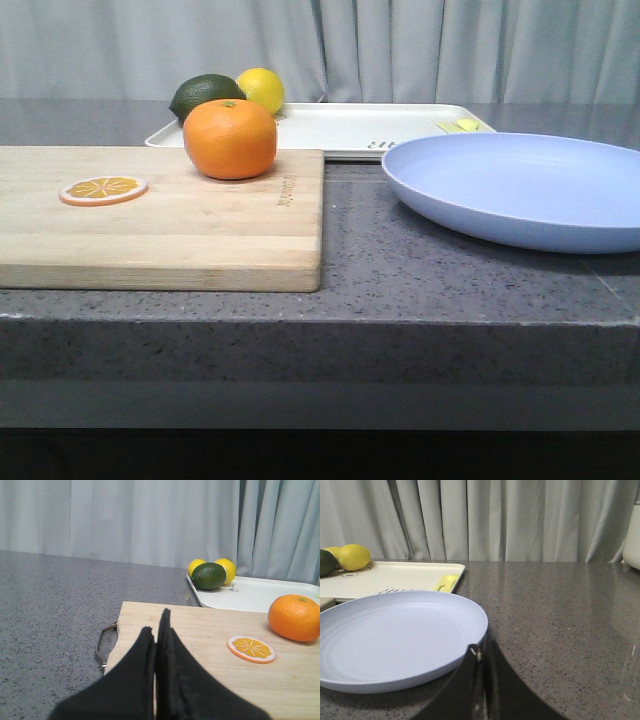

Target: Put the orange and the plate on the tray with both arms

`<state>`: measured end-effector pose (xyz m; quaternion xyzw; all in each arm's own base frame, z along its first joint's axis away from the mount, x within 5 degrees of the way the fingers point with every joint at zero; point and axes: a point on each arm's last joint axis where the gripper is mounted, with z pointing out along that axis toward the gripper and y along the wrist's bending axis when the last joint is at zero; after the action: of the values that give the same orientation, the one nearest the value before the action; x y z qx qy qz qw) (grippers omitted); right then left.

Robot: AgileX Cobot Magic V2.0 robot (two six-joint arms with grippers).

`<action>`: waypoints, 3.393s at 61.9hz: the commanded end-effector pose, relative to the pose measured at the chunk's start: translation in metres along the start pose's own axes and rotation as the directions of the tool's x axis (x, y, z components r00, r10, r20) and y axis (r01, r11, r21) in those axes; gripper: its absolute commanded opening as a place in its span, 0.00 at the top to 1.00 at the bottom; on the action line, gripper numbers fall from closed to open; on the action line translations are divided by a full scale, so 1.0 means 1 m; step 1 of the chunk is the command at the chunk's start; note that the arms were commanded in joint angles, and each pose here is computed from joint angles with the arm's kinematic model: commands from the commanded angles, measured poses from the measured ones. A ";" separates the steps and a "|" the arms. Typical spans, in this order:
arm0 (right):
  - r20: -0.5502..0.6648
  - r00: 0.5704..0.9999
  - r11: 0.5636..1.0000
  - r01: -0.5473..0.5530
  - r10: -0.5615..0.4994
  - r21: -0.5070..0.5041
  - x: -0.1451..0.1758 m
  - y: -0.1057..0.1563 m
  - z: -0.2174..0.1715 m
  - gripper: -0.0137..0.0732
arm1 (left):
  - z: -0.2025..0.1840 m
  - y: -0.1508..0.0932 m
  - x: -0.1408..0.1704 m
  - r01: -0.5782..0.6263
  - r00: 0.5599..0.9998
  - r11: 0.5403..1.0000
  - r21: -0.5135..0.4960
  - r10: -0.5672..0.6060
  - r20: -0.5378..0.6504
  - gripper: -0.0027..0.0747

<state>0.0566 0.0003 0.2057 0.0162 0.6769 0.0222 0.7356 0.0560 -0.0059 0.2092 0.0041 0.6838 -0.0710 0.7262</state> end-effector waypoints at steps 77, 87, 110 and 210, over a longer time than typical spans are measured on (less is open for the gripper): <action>0.123 0.992 1.000 0.018 -0.017 -0.013 -0.098 0.006 -0.017 0.92 | -0.020 -0.010 -0.094 0.017 0.997 0.999 0.027 -0.019 0.077 0.99; 0.056 0.998 0.999 0.029 -0.028 -0.012 -0.134 0.008 -0.010 0.92 | -0.017 -0.016 -0.138 0.015 1.000 0.999 0.031 -0.015 0.010 0.99; -0.260 0.963 0.998 0.064 -0.062 -0.001 -0.151 0.008 0.033 0.92 | 0.030 -0.020 -0.175 0.016 0.965 1.000 0.018 -0.011 -0.263 0.99; -0.455 0.889 0.998 0.065 -0.059 -0.002 -0.130 0.007 0.062 0.11 | 0.119 -0.085 -0.166 0.003 0.892 0.925 0.379 0.169 -0.419 0.17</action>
<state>0.1040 0.0007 0.3247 0.0019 0.8540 0.0047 0.5203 0.1429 -0.0707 0.3703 0.1735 0.8335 -0.1427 0.5049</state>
